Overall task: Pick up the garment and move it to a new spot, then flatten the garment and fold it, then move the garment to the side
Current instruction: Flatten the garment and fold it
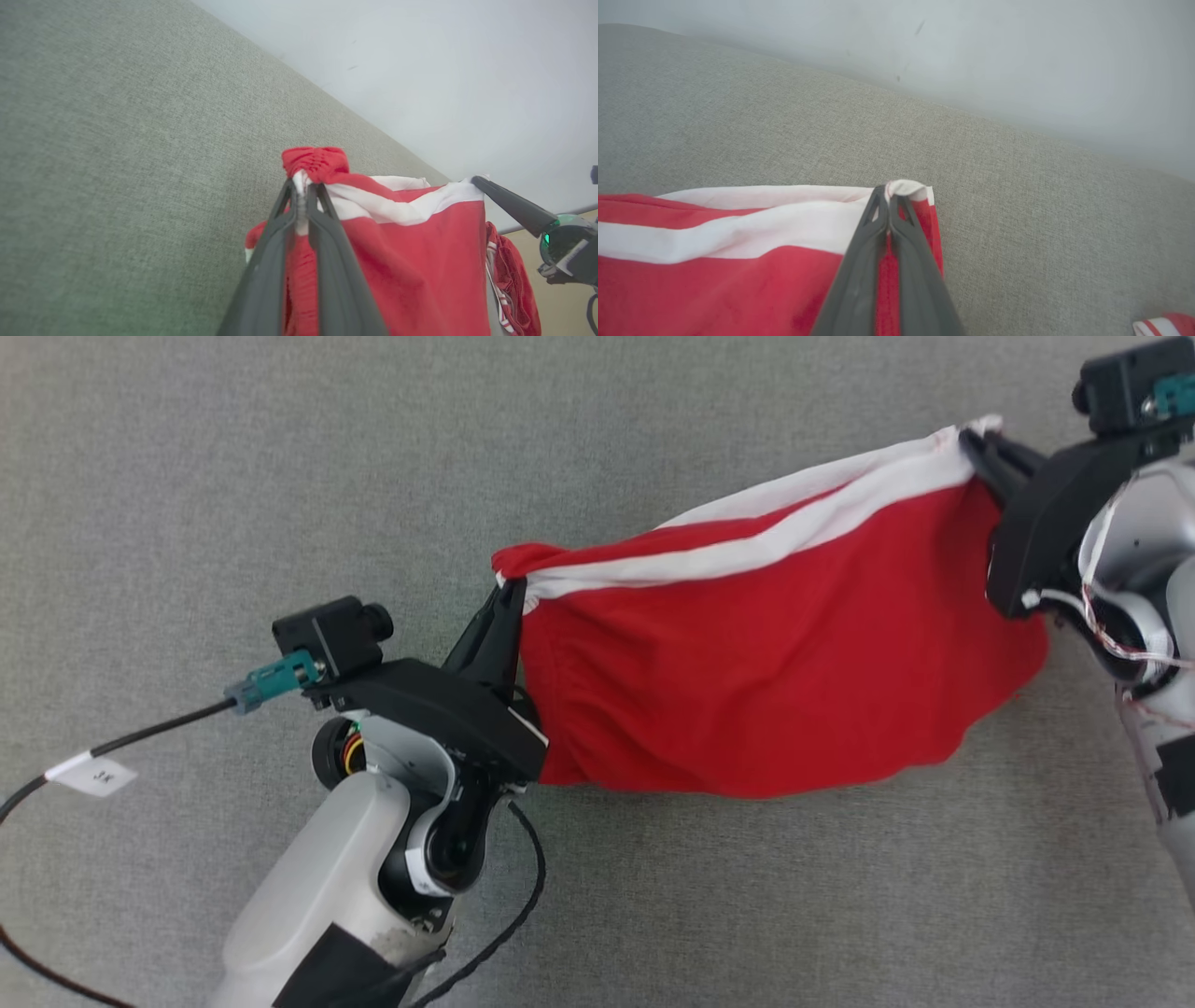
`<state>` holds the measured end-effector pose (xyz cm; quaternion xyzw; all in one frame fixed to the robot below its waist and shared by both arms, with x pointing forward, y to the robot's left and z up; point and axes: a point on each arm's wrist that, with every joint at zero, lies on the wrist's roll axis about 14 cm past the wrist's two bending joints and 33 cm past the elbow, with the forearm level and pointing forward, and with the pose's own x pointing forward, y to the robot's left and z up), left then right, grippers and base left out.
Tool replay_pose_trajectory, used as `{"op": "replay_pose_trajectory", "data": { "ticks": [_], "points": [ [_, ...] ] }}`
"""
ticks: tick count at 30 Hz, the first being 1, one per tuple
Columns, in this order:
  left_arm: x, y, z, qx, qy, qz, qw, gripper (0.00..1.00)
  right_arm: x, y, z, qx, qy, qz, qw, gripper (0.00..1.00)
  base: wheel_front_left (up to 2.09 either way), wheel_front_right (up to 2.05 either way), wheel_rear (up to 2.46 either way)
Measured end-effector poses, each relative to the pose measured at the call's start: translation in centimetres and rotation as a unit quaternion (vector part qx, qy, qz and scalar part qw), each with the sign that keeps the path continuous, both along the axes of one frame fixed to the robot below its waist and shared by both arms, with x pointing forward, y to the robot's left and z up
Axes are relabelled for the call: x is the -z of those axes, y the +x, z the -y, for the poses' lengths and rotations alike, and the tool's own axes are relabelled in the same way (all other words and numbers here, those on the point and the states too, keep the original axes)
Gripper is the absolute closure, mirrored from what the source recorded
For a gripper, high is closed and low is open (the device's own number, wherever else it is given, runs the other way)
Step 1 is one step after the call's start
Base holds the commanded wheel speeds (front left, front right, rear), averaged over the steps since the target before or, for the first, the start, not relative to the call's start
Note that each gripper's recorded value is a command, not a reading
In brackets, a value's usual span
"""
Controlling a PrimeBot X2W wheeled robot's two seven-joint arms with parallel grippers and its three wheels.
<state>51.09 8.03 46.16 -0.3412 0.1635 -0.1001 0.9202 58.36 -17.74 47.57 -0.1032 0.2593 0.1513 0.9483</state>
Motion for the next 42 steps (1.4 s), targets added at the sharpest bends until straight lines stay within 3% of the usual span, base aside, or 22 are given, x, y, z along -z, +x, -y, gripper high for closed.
{"op": "replay_pose_trajectory", "data": {
  "ticks": [11, 12, 13, 20, 27, 34, 36, 42],
  "points": [
    [1.0, 2.0, -1.1, -0.027, 0.011, -0.001, 1.000, 1.00, 2.3, 2.9, -0.7, 0.011, 0.006, 0.000, 1.000, 1.00, 0.00, 0.00, 0.00],
    [1.0, 2.1, -1.1, -0.028, 0.012, -0.001, 1.000, 0.27, 2.4, 3.0, -0.8, 0.013, 0.009, -0.001, 1.000, 0.00, 0.00, 0.00, 0.00],
    [0.9, 2.1, -1.0, -0.029, 0.012, 0.000, 1.000, 0.00, 2.5, 3.0, -0.9, 0.014, 0.010, -0.004, 1.000, 0.00, 0.00, 0.00, 0.00],
    [-0.2, 1.8, -1.7, -0.038, 0.032, 0.021, 0.999, 0.00, 1.5, 2.2, -0.9, 0.019, 0.014, -0.016, 1.000, 0.00, 0.00, 0.00, 0.00],
    [-1.7, -0.5, -4.0, -0.055, 0.106, 0.075, 0.990, 0.00, -0.4, 0.3, 1.4, 0.049, 0.013, -0.048, 0.998, 0.00, 0.00, 0.00, 0.00],
    [-2.3, -4.9, -5.3, -0.047, 0.209, 0.127, 0.969, 0.00, 0.7, -3.1, 4.5, 0.099, 0.013, -0.107, 0.989, 0.00, 0.00, 0.00, 0.00],
    [-3.0, -6.5, -5.6, -0.034, 0.249, 0.159, 0.955, 0.00, 1.4, -3.6, 4.9, 0.114, 0.019, -0.122, 0.986, 0.00, 0.00, 0.00, 0.00],
    [-2.7, -9.5, -6.4, -0.036, 0.285, 0.174, 0.942, 0.00, 3.5, -3.8, 4.1, 0.125, 0.026, -0.150, 0.980, 0.00, 0.00, 0.00, 0.00]
  ]
}}
